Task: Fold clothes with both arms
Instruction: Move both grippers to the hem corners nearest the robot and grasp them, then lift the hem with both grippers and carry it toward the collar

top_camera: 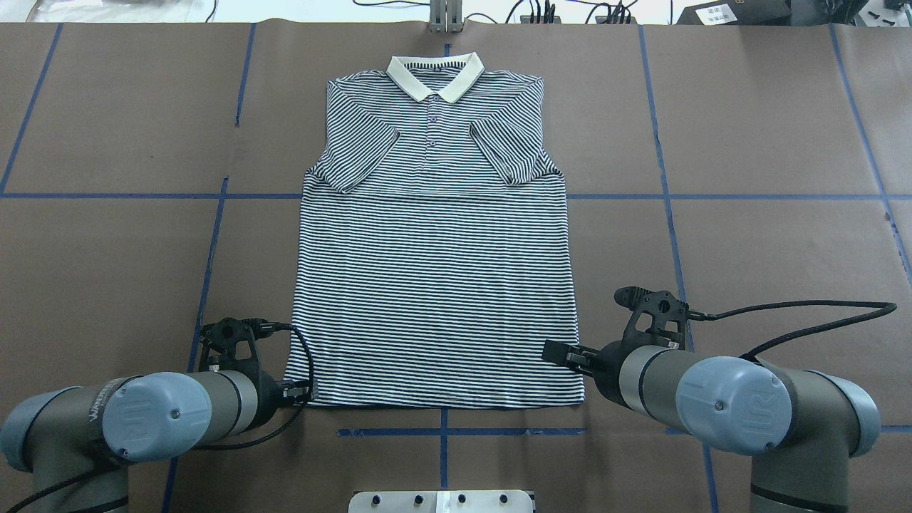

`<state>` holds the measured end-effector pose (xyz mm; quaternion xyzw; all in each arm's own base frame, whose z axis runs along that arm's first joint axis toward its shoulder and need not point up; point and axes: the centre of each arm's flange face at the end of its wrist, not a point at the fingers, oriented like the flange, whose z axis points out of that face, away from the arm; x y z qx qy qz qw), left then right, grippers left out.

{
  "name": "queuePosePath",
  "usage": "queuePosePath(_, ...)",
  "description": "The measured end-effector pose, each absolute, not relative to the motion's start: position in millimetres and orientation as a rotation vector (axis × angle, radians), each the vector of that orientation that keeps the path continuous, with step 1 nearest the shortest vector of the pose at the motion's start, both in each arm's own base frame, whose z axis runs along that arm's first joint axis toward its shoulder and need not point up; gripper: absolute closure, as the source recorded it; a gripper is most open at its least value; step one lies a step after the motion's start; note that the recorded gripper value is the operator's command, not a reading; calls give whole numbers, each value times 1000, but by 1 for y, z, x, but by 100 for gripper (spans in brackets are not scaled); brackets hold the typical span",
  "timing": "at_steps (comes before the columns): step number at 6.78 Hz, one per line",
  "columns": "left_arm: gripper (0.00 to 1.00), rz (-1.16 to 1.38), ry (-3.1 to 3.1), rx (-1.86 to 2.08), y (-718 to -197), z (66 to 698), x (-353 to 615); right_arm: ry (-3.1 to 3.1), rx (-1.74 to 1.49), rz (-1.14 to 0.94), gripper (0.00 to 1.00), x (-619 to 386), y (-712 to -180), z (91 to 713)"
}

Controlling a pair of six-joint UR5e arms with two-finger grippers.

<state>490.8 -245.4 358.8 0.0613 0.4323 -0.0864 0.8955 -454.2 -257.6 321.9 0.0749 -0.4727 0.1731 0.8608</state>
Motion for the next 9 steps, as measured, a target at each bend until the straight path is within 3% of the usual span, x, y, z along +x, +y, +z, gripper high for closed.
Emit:
queuePosePath(3,50,-178,893,126,-245,360,492,-985,158,364,2,-454,-257,325)
queuePosePath(4,55,-177,892,125,-245,360,492,-984,158,364,2,-453,-257,326)
queuePosePath(6,100,-176,893,125,-245,360,491,-979,159,365,2,-453,-257,328)
queuePosePath(9,100,-171,893,125,-243,361,489,-966,174,369,6,-454,-254,333)
